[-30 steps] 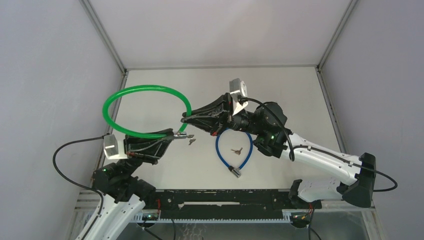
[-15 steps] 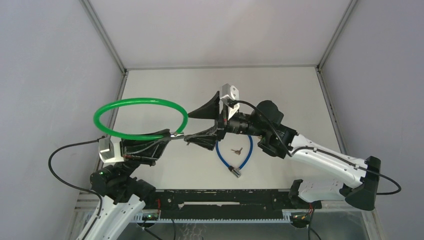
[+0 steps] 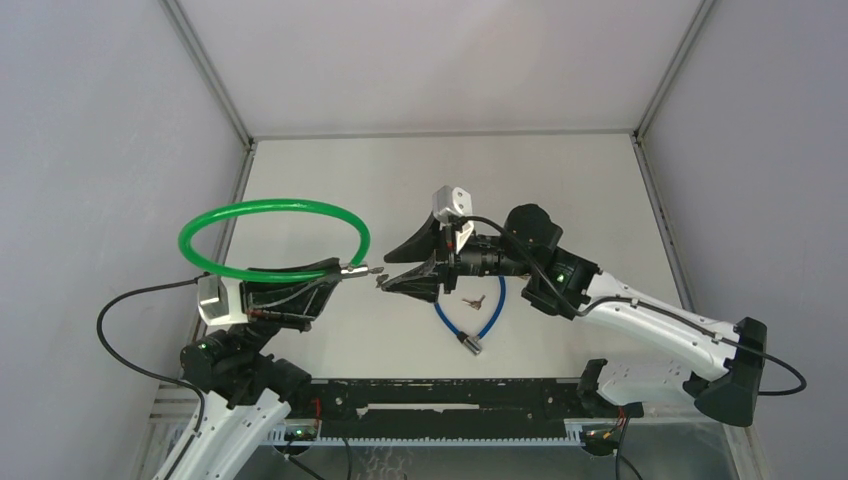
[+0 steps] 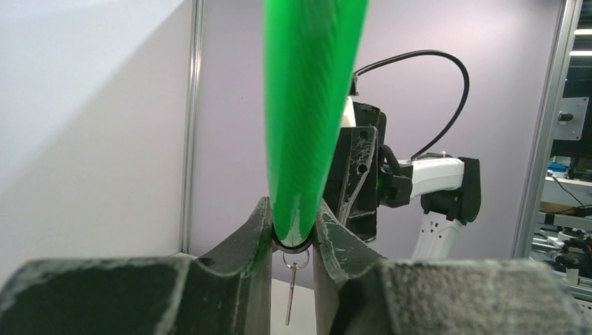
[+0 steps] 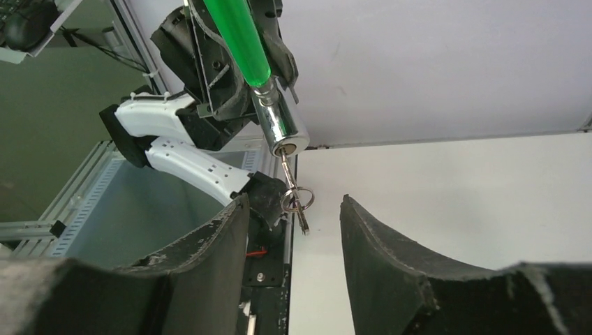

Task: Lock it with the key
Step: Lock the lock.

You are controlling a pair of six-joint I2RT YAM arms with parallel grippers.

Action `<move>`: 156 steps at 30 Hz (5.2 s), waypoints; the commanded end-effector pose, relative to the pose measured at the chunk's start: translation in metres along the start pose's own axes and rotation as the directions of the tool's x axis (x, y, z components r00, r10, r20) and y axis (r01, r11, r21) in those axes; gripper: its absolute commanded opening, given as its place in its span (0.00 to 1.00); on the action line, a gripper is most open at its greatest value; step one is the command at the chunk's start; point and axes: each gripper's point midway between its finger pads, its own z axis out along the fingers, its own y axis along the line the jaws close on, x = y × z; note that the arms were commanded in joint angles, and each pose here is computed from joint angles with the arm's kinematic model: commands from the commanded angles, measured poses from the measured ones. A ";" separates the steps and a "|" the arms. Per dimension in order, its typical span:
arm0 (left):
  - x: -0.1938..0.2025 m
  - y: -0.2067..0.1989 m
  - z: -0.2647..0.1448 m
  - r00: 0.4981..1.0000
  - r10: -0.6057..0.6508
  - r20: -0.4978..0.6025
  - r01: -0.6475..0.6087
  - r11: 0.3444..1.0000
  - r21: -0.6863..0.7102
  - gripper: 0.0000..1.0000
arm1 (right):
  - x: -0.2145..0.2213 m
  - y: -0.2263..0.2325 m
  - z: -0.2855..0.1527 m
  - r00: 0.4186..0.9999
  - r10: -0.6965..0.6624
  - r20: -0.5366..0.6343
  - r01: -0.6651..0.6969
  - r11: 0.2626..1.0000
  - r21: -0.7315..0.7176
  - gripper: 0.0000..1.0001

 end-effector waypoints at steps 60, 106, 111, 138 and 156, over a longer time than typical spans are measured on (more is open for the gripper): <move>-0.027 -0.012 -0.002 0.997 -0.010 0.082 0.009 1.000 0.009 0.00 | -0.055 -0.027 -0.037 0.492 -0.868 -0.072 0.803 0.420 0.422 0.82; -0.021 -0.009 -0.002 0.998 -0.017 0.060 0.017 1.000 -0.001 0.00 | -0.016 0.012 0.018 -0.181 -0.951 -0.250 0.954 -0.232 0.191 0.24; -0.019 -0.014 -0.003 0.999 0.009 0.046 -0.010 0.999 0.030 0.00 | -0.020 0.014 0.017 -0.047 -0.977 -0.207 0.973 -0.092 0.214 0.11; -0.006 -0.013 -0.008 0.999 0.033 0.014 -0.034 0.998 0.049 0.00 | -0.028 0.041 0.004 0.324 -0.946 0.016 0.942 0.324 0.084 0.39; -0.005 -0.012 -0.011 0.999 0.045 0.020 -0.046 0.998 0.041 0.00 | -0.113 0.055 -0.031 0.920 -0.269 0.285 0.277 0.961 0.012 0.90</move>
